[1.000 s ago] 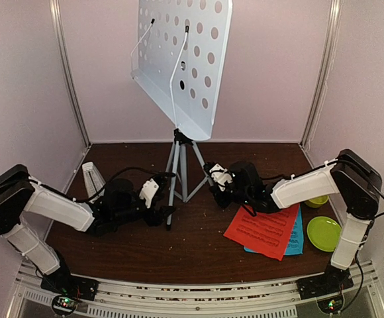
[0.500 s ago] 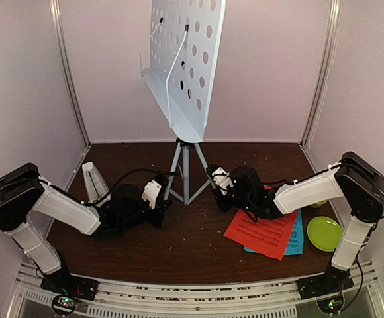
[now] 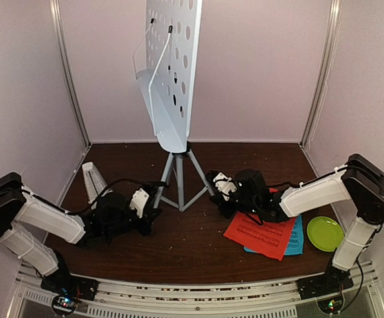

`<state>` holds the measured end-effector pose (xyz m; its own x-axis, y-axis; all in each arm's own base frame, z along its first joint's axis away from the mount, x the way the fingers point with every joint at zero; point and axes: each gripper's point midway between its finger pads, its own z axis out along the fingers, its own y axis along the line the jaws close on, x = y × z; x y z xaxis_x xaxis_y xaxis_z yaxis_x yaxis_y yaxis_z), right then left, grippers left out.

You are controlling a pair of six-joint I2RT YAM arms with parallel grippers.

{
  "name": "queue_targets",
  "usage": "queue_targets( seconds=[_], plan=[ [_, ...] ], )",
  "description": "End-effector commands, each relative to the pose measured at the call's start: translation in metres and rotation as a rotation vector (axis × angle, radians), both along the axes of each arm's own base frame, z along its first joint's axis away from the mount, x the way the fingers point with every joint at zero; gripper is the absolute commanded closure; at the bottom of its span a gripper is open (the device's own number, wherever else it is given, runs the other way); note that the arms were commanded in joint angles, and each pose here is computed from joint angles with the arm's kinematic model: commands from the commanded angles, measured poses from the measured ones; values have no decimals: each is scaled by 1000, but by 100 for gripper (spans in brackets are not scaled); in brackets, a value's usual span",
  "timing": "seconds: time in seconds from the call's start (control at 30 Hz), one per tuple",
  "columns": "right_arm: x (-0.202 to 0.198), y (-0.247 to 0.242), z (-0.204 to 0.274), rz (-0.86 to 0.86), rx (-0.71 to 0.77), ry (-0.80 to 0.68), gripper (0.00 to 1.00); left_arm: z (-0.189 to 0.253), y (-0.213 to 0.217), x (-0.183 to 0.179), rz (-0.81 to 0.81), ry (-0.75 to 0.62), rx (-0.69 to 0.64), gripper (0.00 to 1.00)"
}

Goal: Set up the instrument practice props

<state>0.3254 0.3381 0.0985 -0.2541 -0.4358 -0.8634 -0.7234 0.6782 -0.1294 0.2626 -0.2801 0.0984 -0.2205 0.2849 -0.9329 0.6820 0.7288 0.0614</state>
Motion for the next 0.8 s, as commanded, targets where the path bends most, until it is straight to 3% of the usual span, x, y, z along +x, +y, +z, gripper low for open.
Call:
queue_targets(
  seconds=[0.0,0.23,0.6,0.77],
  plan=[
    [32,-86,-23,-328,-90,78,100,-16,62,22,252,-31,113,100],
    [26,-91,-30,-324,-113,152,100,-17,84,31,349,-37,139,100],
    [94,-79,-18,-342,-89,153,100,-20,73,75,348,-37,134,100],
    [76,-102,-27,-370,-105,182,100,-16,84,63,367,-16,106,100]
  ],
)
